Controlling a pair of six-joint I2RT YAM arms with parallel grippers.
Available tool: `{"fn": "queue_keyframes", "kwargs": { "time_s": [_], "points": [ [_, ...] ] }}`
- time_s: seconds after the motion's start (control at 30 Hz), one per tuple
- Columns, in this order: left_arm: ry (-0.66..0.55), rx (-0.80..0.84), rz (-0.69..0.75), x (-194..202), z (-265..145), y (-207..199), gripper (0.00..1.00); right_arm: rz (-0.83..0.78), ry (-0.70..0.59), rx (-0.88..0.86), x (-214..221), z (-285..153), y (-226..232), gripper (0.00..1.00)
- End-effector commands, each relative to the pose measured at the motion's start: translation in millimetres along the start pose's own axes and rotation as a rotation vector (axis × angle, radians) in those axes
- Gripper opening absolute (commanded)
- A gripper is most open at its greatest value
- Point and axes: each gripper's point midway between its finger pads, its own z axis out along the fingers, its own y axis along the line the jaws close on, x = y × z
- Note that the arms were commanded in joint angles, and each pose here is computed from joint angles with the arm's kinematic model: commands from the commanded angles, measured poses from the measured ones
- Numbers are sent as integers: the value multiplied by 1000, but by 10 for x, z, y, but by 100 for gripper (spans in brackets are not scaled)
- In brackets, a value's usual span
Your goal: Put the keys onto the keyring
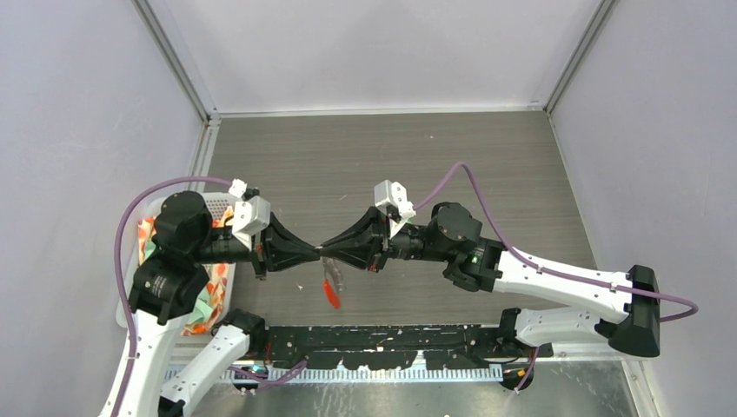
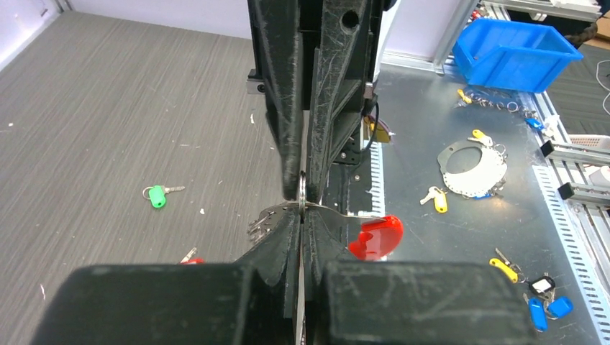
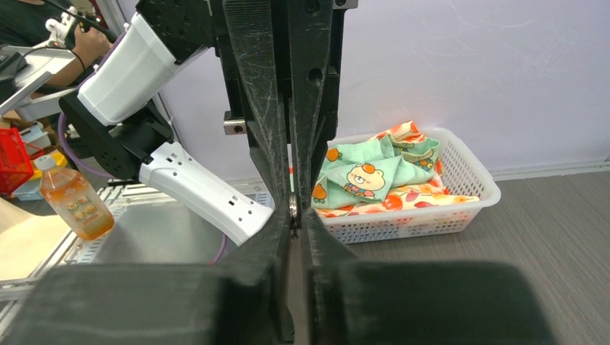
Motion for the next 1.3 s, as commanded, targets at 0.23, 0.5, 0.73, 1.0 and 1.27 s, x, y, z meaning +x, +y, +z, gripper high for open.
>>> {"fn": "queue_keyframes", "kwargs": {
  "time_s": [0.23,0.5,0.73,1.0,1.27],
  "points": [
    [89,62,306,176,-119,-118,1,-132,44,110,-521,-370,-80,64],
    [176,89,602,287,-211,-74,0,-181,350,83,-267,-376,-132,67],
    [75,111,746,135,-220,-248,0,-231,294,57,-298,-390,-98,64],
    [-72,111,663,-177,-175,-379,0,-210,269,55,-259,-442,-62,61],
    [-119,163,504,-351,-143,-467,0,-194,219,90,-266,-492,-85,60]
  ]
}}
